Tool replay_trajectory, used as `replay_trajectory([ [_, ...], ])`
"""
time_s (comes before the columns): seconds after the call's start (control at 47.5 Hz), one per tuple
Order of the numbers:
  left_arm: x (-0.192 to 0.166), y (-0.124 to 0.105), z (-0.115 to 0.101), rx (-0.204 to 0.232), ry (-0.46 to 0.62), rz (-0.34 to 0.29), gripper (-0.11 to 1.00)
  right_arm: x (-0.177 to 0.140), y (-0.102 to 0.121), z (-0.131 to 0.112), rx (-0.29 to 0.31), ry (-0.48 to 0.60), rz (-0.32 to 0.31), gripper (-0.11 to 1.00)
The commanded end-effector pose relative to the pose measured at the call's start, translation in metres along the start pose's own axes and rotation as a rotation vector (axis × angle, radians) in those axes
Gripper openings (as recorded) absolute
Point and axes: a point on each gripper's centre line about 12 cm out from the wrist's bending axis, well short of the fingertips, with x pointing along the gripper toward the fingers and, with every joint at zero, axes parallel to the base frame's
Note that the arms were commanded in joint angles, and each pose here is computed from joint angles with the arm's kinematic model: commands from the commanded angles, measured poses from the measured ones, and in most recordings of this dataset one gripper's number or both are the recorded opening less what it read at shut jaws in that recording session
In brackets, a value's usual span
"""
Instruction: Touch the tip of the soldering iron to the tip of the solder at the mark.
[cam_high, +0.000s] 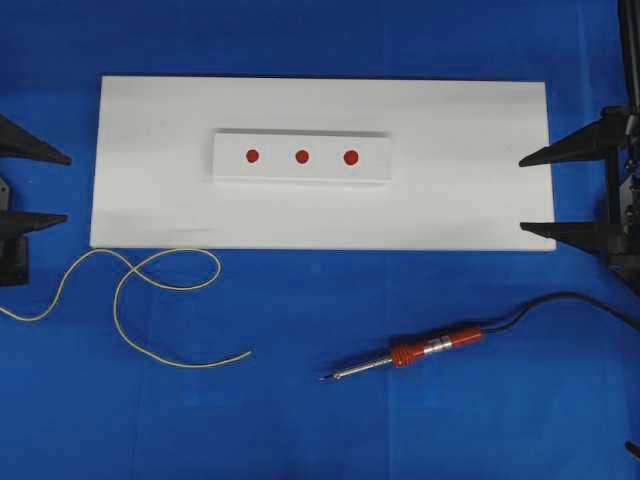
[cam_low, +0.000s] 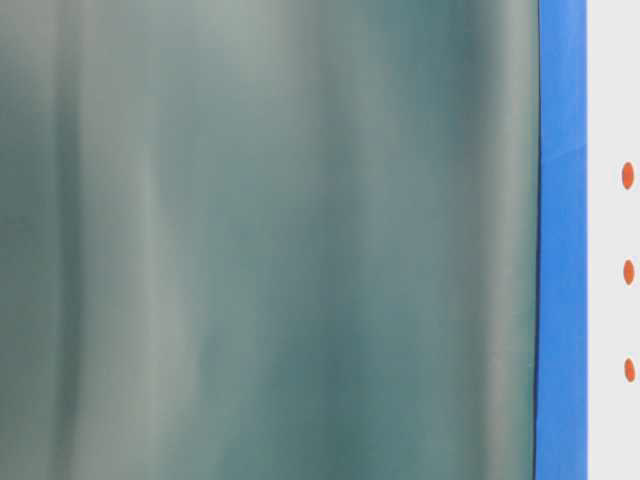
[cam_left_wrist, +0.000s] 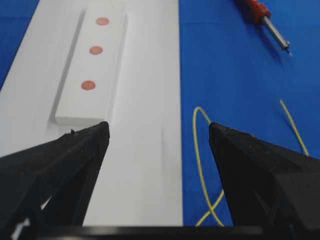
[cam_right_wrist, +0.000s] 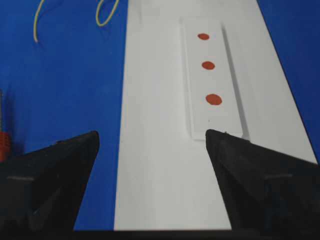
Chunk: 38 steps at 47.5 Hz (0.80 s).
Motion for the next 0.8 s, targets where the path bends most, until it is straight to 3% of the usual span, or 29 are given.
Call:
replay_trajectory([
  [0.0, 0.0006, 0.0001, 0.0038, 0.001, -0.009, 0.002, 0.75, 0.0016, 0.0002, 0.0036, 0.004, -0.005, 0.001, 0.83],
  [0.779, 0.0006, 0.0001, 0.0037, 0.003, -0.008, 0.002, 0.75, 0.0016, -0.0001, 0.0031, 0.004, -0.001, -0.002, 0.83],
])
